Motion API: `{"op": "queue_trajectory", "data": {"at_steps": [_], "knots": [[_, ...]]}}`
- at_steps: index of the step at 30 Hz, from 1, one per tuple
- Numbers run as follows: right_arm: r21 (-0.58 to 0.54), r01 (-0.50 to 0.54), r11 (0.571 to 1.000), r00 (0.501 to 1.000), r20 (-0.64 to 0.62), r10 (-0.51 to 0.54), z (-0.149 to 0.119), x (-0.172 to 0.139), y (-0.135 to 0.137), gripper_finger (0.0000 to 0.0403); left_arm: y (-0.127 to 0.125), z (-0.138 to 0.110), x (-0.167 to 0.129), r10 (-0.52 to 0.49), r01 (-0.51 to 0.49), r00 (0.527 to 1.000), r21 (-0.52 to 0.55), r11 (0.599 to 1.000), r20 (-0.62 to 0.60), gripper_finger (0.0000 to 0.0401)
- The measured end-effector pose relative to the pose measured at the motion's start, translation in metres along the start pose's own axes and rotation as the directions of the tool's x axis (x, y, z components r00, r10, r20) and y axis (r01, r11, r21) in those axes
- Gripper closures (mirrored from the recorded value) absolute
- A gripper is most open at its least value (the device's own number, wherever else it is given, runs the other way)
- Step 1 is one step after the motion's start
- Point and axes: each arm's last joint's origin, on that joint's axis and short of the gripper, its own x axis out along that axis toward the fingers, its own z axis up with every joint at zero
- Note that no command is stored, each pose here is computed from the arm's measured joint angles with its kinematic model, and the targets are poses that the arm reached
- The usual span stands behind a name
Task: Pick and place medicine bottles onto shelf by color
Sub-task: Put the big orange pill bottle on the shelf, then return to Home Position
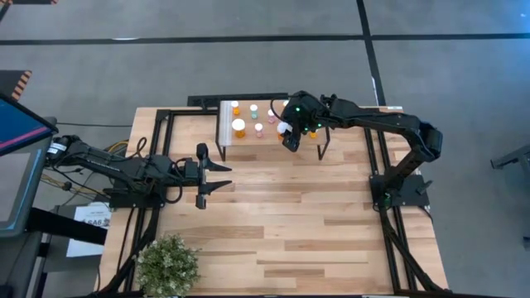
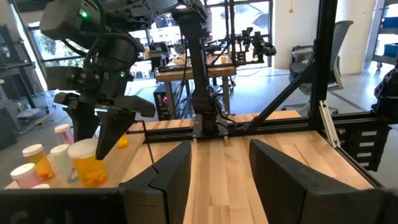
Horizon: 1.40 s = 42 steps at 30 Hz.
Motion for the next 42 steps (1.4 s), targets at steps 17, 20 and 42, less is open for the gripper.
{"op": "queue_trajectory", "data": {"at_steps": [17, 20, 42], "knots": [[-0.024, 0.007, 1.0, 0.998, -0.064, -0.009, 0.006, -0.018, -0.003, 0.0147, 0.0, 0.0, 0.0, 0.0, 0.0, 1.0, 0.001, 1.0, -0.004, 0.0248], [-0.023, 0.011, 1.0, 0.997, -0.073, -0.013, 0.009, -0.032, -0.005, 0.0147, 0.0, -0.001, 0.0, 0.0, 0.0, 1.0, 0.003, 1.0, -0.01, 0.0248], [-0.183, -0.168, 0.969, 0.864, 0.446, 0.234, -0.099, -0.149, 0.042, 0.0147, 0.0, 0.001, -0.003, -0.022, 0.023, 1.0, 0.006, 1.0, -0.007, 0.0248]]}}
